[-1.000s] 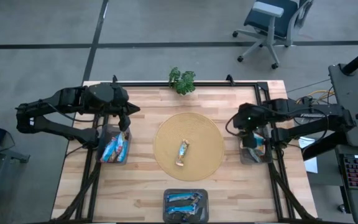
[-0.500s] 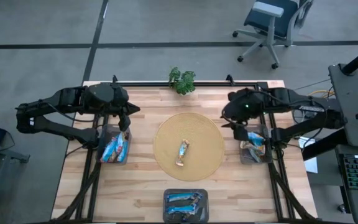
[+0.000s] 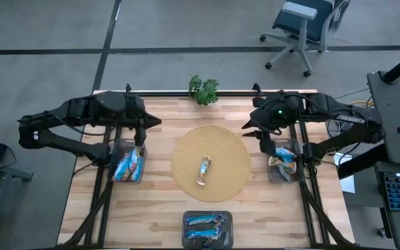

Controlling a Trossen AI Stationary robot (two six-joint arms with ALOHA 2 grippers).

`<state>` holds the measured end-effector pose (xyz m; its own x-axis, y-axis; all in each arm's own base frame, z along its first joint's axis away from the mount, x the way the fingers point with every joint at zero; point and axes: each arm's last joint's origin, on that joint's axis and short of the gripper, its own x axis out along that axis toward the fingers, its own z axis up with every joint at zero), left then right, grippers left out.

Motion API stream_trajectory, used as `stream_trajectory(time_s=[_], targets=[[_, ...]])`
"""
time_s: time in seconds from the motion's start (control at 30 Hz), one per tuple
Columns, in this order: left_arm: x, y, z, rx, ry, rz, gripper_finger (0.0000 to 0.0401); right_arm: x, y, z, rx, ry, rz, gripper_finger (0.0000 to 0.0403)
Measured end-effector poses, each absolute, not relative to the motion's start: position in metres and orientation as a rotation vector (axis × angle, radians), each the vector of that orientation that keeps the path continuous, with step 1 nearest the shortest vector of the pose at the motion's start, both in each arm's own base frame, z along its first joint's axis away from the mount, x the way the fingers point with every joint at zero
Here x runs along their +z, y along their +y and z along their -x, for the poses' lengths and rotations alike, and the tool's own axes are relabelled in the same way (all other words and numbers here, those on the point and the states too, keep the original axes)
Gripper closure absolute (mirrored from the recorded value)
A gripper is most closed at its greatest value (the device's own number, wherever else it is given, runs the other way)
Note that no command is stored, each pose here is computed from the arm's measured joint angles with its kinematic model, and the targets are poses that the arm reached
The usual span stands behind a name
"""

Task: Pick and place Granola Bars by type
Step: Put the yellow granola bar into the top right bin

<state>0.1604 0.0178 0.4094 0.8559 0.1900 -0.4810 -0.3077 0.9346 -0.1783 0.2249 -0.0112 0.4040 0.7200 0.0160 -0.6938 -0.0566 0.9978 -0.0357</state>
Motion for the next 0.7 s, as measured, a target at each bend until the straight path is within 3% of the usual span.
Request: stream_trajectory(time_s=[0.37, 0.57, 0.7], targets=[[0.419, 0.019, -0.185, 0.196, 0.343, 0.180, 0.0401, 0.410, -0.009, -0.211, 0.048, 0.730, -0.006, 0.0389], [0.414, 0.020, -0.196, 0.197, 0.363, 0.232, 0.0396, 0.407, -0.009, -0.209, 0.041, 0.760, -0.030, 0.0394], [0.413, 0.019, -0.202, 0.172, 0.360, 0.232, 0.0365, 0.407, -0.009, -0.209, 0.041, 0.767, -0.031, 0.0394]])
